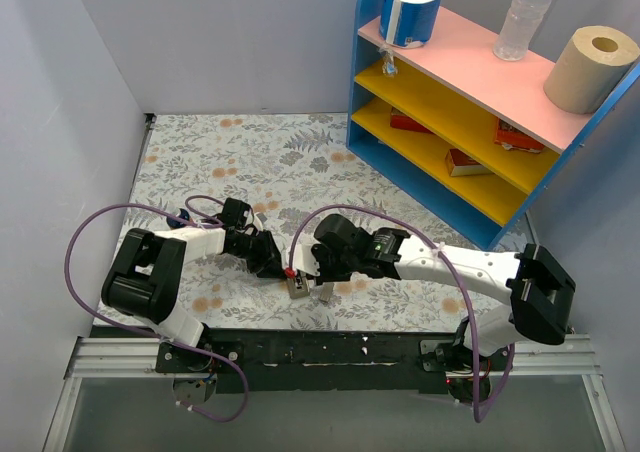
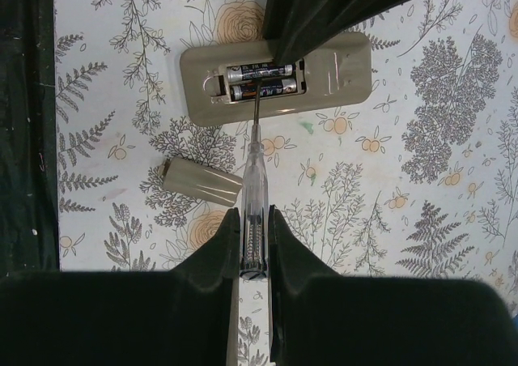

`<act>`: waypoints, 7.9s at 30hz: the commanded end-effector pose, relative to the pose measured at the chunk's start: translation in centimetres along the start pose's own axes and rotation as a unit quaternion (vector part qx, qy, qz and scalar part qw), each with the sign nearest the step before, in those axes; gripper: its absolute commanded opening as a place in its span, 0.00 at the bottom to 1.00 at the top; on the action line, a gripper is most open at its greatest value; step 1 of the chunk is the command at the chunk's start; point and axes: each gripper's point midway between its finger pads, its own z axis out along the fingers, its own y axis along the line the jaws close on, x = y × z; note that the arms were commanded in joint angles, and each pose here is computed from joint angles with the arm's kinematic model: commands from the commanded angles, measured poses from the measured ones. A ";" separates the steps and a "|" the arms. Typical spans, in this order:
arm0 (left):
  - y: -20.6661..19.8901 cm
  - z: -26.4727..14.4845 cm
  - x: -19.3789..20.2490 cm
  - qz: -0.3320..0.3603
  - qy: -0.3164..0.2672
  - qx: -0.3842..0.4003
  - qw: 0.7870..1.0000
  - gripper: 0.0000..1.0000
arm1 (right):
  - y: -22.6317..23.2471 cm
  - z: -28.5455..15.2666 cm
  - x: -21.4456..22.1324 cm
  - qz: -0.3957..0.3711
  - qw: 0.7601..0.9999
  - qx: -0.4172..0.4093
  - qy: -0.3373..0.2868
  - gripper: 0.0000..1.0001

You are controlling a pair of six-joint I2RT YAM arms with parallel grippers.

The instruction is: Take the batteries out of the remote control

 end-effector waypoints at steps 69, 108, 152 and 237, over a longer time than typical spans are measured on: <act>-1.1 1.5 -2.9 0.000 -0.021 -0.005 1.000 0.17 | 2.1 1.3 6.6 0.127 0.989 -0.004 -0.079 0.01; 0.6 2.1 -3.7 -0.016 -0.033 -0.051 0.998 0.13 | 1.8 1.8 9.2 0.181 0.981 0.021 -0.069 0.01; -2.9 0.0 -4.2 0.000 -0.052 -0.009 0.999 0.31 | -3.2 -2.6 5.9 0.156 0.986 0.048 -0.046 0.01; -11.6 0.2 -1.8 0.117 -0.088 0.037 0.989 0.55 | -2.4 -9.1 8.2 0.321 0.941 0.100 0.031 0.01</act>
